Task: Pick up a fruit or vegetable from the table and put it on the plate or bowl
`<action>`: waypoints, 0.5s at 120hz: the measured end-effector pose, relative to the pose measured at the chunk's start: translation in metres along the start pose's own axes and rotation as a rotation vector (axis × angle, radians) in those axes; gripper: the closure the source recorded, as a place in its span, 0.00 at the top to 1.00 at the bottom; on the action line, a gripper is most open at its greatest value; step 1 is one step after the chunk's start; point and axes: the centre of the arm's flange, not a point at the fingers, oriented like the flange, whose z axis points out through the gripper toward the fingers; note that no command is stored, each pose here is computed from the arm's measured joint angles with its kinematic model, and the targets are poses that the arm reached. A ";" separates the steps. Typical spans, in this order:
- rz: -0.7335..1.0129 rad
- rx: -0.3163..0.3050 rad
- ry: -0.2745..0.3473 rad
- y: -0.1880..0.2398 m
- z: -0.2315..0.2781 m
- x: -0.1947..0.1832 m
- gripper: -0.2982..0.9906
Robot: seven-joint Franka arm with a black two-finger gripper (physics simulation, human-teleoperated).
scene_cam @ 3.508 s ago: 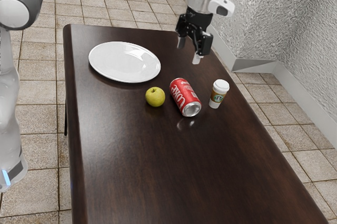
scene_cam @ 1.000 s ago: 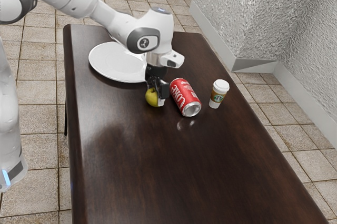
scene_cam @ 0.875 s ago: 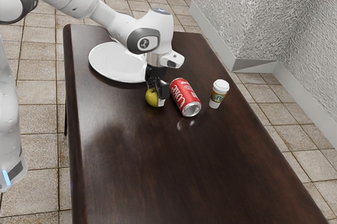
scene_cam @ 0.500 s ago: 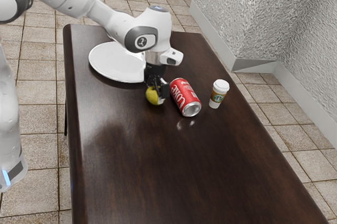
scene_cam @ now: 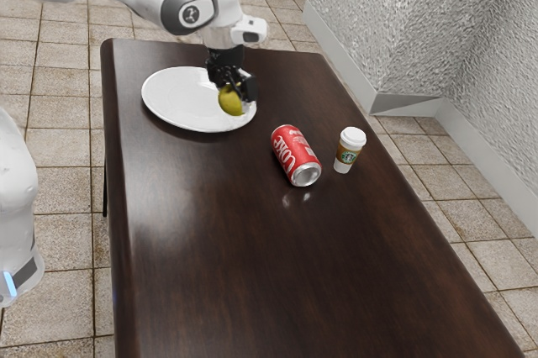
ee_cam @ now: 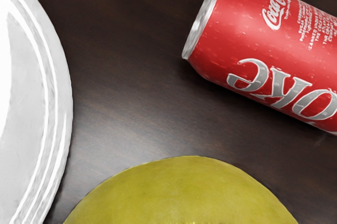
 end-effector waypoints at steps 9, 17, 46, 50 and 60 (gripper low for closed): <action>-0.082 0.025 0.002 -0.031 -0.005 0.004 0.53; -0.150 0.046 0.002 -0.057 -0.007 0.006 0.52; -0.323 0.102 0.019 -0.126 -0.019 0.005 0.52; -0.336 0.109 0.021 -0.131 -0.021 0.005 0.52; -0.370 0.124 0.028 -0.144 -0.025 0.004 0.53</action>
